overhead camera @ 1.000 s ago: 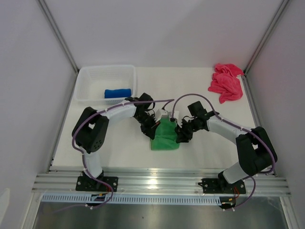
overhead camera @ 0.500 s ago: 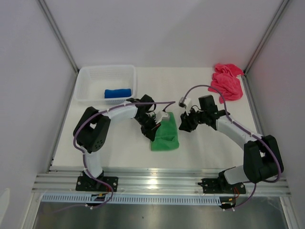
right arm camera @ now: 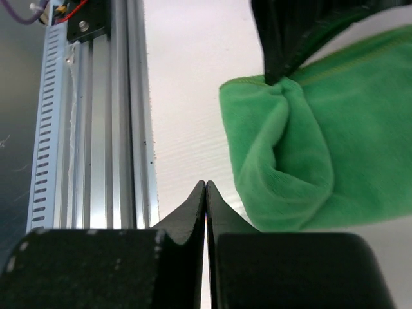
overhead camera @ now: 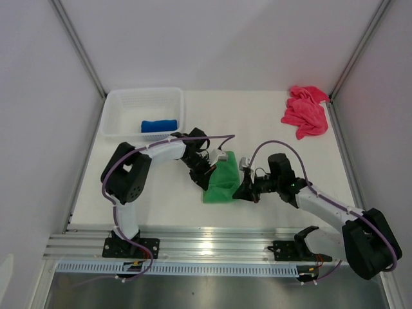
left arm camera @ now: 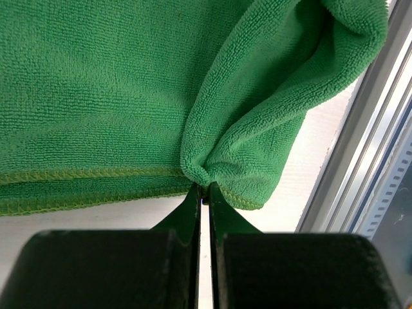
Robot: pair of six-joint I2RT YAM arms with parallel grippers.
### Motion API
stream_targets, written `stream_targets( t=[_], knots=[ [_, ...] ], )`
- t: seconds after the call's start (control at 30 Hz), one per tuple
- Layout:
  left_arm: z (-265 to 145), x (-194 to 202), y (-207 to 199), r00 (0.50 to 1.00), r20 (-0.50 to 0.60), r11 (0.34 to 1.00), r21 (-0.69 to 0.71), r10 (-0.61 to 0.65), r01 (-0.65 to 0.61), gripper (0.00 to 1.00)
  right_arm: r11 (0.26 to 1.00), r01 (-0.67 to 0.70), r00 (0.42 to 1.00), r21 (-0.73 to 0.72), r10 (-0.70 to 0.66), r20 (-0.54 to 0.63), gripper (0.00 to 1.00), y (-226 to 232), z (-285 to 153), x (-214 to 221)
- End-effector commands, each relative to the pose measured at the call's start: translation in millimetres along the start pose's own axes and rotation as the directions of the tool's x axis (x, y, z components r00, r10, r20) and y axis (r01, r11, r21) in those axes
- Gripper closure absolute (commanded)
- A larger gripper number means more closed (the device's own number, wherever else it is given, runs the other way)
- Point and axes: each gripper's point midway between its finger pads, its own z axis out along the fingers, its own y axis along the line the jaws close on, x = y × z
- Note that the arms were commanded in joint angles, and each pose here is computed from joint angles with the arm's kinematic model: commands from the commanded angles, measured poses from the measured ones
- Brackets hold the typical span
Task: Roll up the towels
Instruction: Roll the towel
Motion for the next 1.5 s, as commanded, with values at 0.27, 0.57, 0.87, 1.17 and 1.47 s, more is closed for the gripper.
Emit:
stream_targets(
  t=[0.27,0.57,0.87,1.17,1.47],
  knots=[
    [-1.2,1.3,10.8,0.999,-0.002,0.999,-0.033,-0.042,0.042,0.99,0.989,0.147,0.989,-0.021,-0.146,0.031,1.00,-13.1,43.4,-9.9],
    [-4.6,-5.2,16.5,1.000,0.000,0.998,-0.061,-0.020,0.020,0.99,0.996,0.034,0.999,0.087,-0.036,0.020,1.00,-51.9,50.9,3.3],
    [-7.5,-6.6,23.2,1.000,-0.007,0.996,-0.094,-0.002,0.001,0.96,0.983,-0.109,0.993,0.145,0.103,0.051,1.00,-74.9,52.0,14.0],
    [-17.5,-21.1,26.8,0.999,0.022,0.991,-0.134,0.027,-0.023,0.80,0.969,-0.184,0.983,0.166,0.181,0.035,1.00,-79.5,49.8,28.7],
    [-41.8,-43.9,24.8,0.995,0.059,0.979,-0.190,0.082,-0.069,0.64,0.952,-0.234,0.972,0.199,0.236,0.014,1.00,-83.9,50.4,42.8]
  ],
)
